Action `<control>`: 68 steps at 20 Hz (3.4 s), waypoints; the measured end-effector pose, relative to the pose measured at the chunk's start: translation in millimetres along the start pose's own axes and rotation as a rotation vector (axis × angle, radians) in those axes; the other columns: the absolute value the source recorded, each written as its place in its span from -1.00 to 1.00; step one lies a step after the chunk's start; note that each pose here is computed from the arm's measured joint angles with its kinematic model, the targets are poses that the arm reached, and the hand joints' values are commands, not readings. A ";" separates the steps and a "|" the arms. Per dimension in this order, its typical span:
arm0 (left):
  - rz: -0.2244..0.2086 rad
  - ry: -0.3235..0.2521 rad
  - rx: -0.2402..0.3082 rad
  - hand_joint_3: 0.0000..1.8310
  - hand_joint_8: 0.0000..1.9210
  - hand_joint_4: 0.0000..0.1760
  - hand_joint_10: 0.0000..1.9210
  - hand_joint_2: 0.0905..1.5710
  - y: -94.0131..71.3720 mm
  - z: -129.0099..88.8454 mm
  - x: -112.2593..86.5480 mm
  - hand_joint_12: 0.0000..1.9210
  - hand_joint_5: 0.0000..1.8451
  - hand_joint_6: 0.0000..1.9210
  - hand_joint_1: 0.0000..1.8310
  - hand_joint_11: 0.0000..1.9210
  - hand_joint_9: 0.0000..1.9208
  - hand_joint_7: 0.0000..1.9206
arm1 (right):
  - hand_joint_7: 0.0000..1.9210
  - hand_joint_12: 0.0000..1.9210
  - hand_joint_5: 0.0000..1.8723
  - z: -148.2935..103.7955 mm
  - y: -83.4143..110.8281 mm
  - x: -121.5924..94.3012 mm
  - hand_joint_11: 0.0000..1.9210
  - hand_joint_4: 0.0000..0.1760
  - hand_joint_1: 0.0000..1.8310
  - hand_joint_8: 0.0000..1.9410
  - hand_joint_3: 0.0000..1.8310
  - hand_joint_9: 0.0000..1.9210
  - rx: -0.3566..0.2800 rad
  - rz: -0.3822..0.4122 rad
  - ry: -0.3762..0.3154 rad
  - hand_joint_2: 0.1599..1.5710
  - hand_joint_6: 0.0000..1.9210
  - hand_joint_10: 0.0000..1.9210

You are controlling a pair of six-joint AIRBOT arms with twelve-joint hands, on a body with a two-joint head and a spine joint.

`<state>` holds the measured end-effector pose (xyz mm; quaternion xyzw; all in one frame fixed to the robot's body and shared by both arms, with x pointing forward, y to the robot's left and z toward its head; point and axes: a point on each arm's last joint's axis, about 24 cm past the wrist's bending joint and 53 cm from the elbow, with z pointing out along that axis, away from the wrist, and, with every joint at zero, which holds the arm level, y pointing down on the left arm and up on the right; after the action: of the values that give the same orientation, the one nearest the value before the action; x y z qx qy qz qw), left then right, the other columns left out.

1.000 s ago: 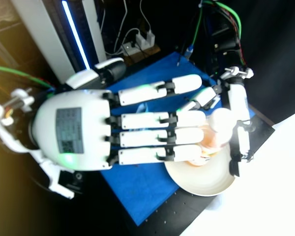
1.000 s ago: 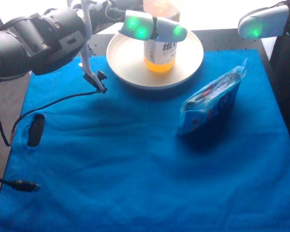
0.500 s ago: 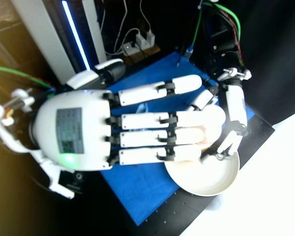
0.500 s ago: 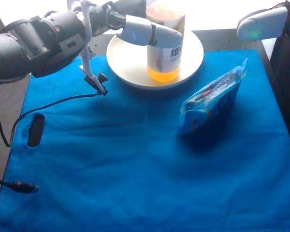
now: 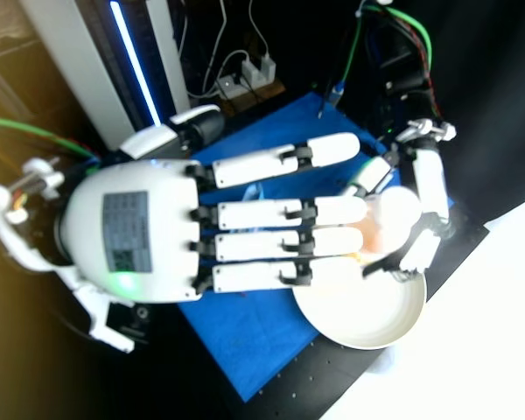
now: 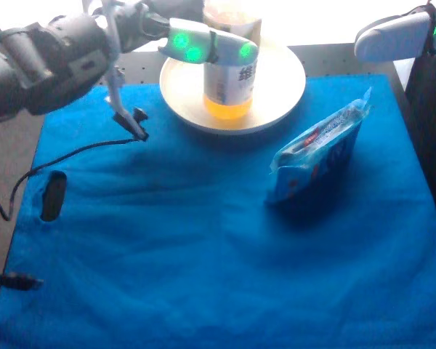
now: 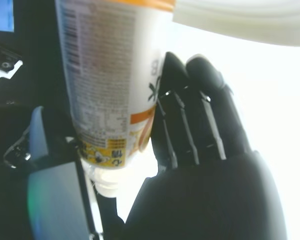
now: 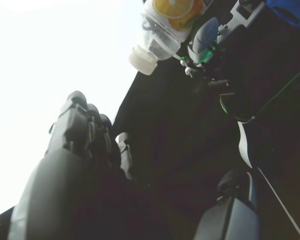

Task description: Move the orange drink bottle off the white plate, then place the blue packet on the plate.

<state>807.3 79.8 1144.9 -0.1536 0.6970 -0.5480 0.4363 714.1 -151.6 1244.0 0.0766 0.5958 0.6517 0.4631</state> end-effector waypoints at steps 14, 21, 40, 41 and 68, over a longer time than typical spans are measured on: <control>0.119 0.151 0.184 -1.00 0.29 -0.86 -0.44 0.44 -60.7 -52.5 16.4 0.31 0.02 0.02 0.30 -0.38 -0.05 -0.10 | -1.00 -0.98 -1.00 0.4 -0.3 0.4 -0.96 1.00 -0.38 -1.00 -1.00 -1.00 0.000 0.010 0.000 -0.30 -1.00 -1.00; 0.128 0.211 0.254 -1.00 0.38 -1.00 0.47 0.42 -79.7 -72.4 34.3 0.88 0.07 -0.20 0.35 -0.51 -0.29 -0.06 | -1.00 -1.00 -1.00 0.7 -1.6 -0.6 -1.00 1.00 -0.39 -1.00 -0.99 -1.00 0.003 0.013 -0.004 -0.25 -1.00 -1.00; 0.077 0.196 0.196 -1.00 0.38 -0.90 -0.06 0.48 -28.9 -108.3 64.2 0.64 -0.05 0.12 0.29 -0.66 -0.29 -0.15 | -0.98 -1.00 -1.00 0.1 -10.4 4.0 -1.00 1.00 -0.37 -1.00 -0.99 -1.00 0.024 0.026 -0.001 -0.11 -1.00 -1.00; 0.073 0.206 0.178 -1.00 0.36 -1.00 0.20 0.46 -20.7 -108.4 70.0 0.74 -0.04 0.06 0.31 -0.54 -0.29 -0.10 | -0.97 -1.00 -1.00 -0.9 -12.0 4.8 -1.00 1.00 -0.36 -1.00 -0.99 -1.00 0.028 0.028 0.000 -0.09 -1.00 -1.00; 0.116 0.187 0.104 -1.00 -1.00 0.86 -1.00 -0.14 -8.5 -124.9 44.6 -0.52 -1.00 -1.00 -0.33 -1.00 -0.91 -1.00 | -1.00 -1.00 -1.00 -0.5 -13.7 11.4 -1.00 1.00 -0.35 -1.00 -1.00 -1.00 0.033 0.030 0.023 -0.25 -1.00 -1.00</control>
<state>682.6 124.6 1135.3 -0.0382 0.7131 -0.5691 0.4077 714.4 -146.0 1227.1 0.0855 0.6106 0.6495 0.4449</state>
